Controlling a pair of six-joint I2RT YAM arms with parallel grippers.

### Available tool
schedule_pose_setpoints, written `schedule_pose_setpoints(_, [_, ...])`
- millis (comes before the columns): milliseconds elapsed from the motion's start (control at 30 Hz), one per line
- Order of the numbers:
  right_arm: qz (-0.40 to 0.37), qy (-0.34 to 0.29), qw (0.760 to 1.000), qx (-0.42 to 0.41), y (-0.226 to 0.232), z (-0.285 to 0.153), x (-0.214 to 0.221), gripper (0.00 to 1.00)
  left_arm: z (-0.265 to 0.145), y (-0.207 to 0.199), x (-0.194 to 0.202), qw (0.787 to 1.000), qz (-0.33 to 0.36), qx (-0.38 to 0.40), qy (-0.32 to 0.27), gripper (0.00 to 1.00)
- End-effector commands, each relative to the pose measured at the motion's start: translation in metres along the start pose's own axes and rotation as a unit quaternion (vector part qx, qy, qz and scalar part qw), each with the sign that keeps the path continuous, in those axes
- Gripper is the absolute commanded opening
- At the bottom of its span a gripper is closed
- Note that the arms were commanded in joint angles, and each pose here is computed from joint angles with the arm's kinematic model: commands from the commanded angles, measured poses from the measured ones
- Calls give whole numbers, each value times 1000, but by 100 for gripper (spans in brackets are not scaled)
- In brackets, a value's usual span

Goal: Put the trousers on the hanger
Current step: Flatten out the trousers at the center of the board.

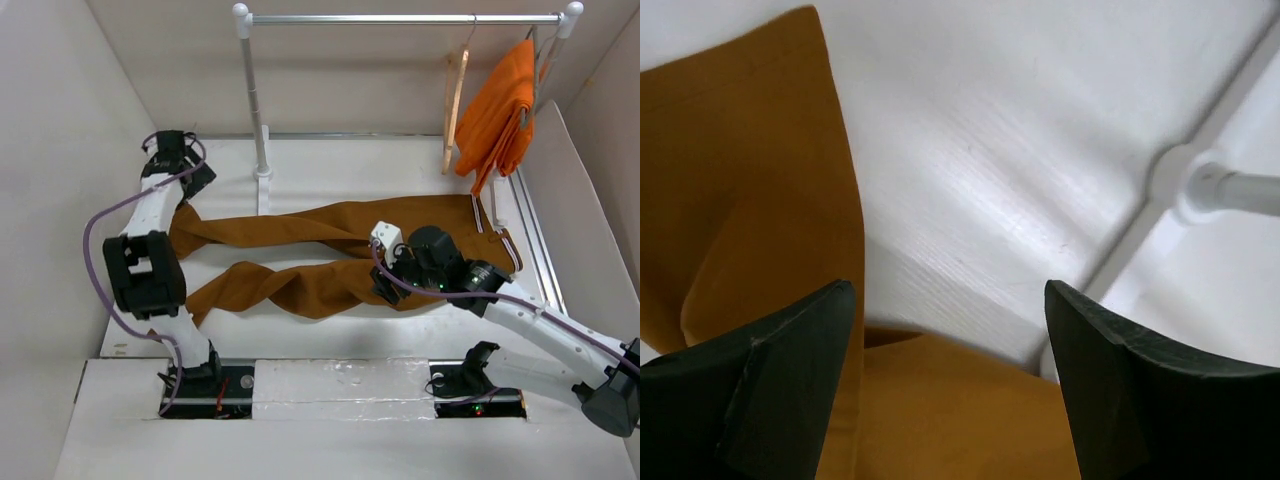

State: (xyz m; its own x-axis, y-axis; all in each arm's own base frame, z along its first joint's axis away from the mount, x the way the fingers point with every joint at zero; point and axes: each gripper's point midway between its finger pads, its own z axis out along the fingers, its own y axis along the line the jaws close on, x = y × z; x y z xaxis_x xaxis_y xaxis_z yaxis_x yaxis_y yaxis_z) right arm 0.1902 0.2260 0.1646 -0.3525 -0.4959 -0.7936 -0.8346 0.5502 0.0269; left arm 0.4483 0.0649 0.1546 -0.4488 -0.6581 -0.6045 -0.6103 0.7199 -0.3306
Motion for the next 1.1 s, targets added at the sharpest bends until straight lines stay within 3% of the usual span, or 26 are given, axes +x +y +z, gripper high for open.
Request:
schedule_pose_setpoints(0, [-8,-38,999,-11,2,1,-17,61,2,23,21,989,101,-98,42,73])
schedule_pose_setpoints(67, [-10,-40,999,-9,1,-1,-20,62,3,36,27,981,121,-146,40,70])
schedule_pose_setpoints(233, [-12,-37,999,0,-2,-3,-19,62,-1,50,39,979,112,-166,32,56])
schedule_pose_setpoints(500, [-16,-32,999,2,-2,-4,-12,62,-9,89,62,965,120,-228,45,49])
schedule_pose_setpoints(600, [-18,-35,999,4,-3,-5,-11,62,-11,102,81,963,118,-234,60,28])
schedule_pose_setpoints(633, [-21,-38,999,2,-2,-6,-12,62,-11,108,84,963,108,-237,62,11])
schedule_pose_setpoints(667, [-22,-39,999,0,-1,-7,-12,62,-15,106,85,967,97,-229,59,2])
schedule_pose_setpoints(733, [-25,-41,999,2,-3,-8,-13,62,-19,107,85,971,78,-220,56,0])
schedule_pose_setpoints(867, [-35,-40,999,0,-3,-10,-15,62,-48,57,30,990,20,-141,-17,0])
schedule_pose_setpoints(900, [-36,-40,999,0,-3,-10,-15,62,-61,27,5,994,6,-101,-50,0])
schedule_pose_setpoints(967, [-37,-43,998,-2,-2,-12,-18,62,-74,-2,-22,995,-19,-65,-68,0])
schedule_pose_setpoints(1067, [-40,-46,998,-1,-3,-14,-22,62,-131,-74,-90,989,-61,56,-124,0])
